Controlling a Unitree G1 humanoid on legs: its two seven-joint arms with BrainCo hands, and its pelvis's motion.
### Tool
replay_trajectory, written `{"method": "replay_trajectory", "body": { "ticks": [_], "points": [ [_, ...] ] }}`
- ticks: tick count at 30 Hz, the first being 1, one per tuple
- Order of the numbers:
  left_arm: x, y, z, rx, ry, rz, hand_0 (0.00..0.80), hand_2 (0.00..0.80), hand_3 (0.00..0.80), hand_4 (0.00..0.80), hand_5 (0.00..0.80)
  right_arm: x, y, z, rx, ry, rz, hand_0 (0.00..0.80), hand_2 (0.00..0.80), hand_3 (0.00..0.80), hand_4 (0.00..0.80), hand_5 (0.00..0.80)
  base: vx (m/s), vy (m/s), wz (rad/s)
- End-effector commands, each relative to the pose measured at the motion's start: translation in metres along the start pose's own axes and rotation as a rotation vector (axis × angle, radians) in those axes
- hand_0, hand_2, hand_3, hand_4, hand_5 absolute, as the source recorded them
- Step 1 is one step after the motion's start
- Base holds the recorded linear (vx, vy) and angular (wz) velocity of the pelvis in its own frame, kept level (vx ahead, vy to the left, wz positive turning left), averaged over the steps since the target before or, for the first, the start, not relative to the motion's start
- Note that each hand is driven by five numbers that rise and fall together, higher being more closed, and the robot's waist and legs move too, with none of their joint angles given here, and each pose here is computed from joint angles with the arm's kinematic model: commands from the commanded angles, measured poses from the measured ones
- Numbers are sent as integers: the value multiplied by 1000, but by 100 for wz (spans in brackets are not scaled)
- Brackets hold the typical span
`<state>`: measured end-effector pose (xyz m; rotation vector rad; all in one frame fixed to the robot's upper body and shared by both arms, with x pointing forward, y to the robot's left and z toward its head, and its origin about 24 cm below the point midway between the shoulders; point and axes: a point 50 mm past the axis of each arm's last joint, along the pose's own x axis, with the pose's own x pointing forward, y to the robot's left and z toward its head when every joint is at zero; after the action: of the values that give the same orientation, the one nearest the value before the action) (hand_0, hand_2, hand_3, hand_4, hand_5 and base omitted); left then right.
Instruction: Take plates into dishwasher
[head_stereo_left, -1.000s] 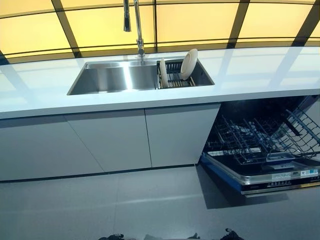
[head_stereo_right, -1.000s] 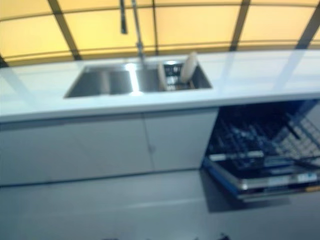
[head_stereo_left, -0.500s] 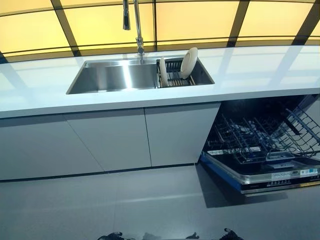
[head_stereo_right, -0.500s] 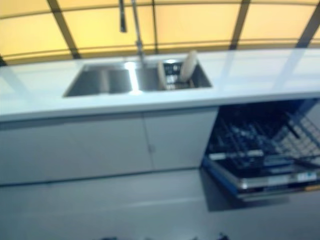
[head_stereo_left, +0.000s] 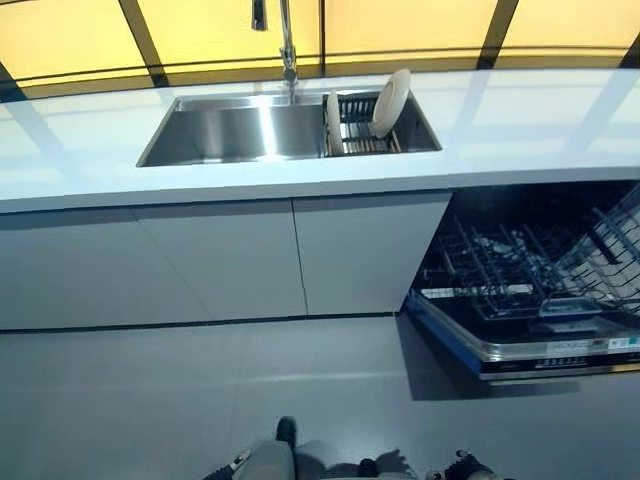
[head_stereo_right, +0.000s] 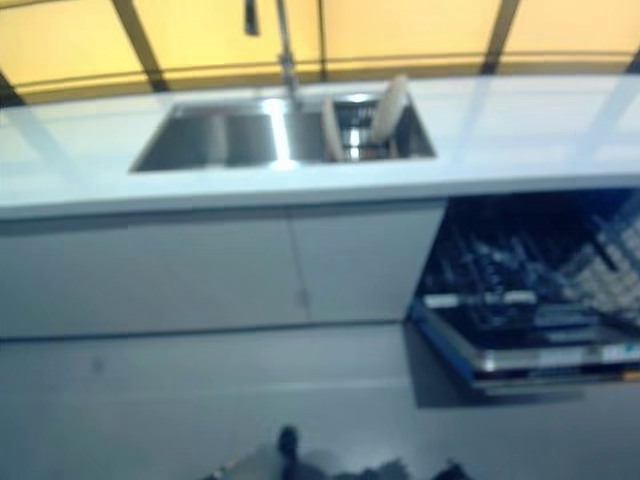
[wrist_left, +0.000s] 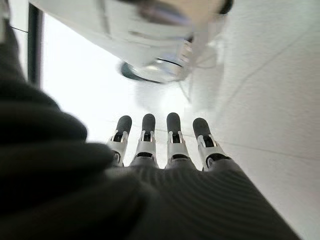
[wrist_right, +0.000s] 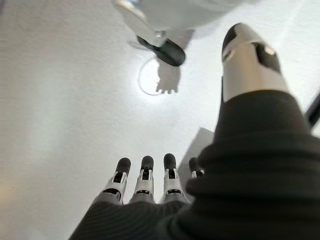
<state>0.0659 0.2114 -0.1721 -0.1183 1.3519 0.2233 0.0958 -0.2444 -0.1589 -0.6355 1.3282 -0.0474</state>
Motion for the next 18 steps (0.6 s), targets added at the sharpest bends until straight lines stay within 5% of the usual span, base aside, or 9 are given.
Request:
{"method": "replay_trajectory", "body": {
  "ticks": [1,8,18],
  "points": [
    [-1,7,-13,-50,29,35,0,0,0,0,0,2,-11,-2,-39,9,-30,0,0,0,0,0,355,180,-67],
    [-2,21,-1,37,28,77,0,0,0,0,0,-1,8,-4,29,8,2,0,0,0,0,0,347,166,-45],
    [-2,21,18,139,8,93,0,0,0,0,0,-1,4,3,115,-19,-30,0,0,0,0,0,237,151,10]
  ]
}}
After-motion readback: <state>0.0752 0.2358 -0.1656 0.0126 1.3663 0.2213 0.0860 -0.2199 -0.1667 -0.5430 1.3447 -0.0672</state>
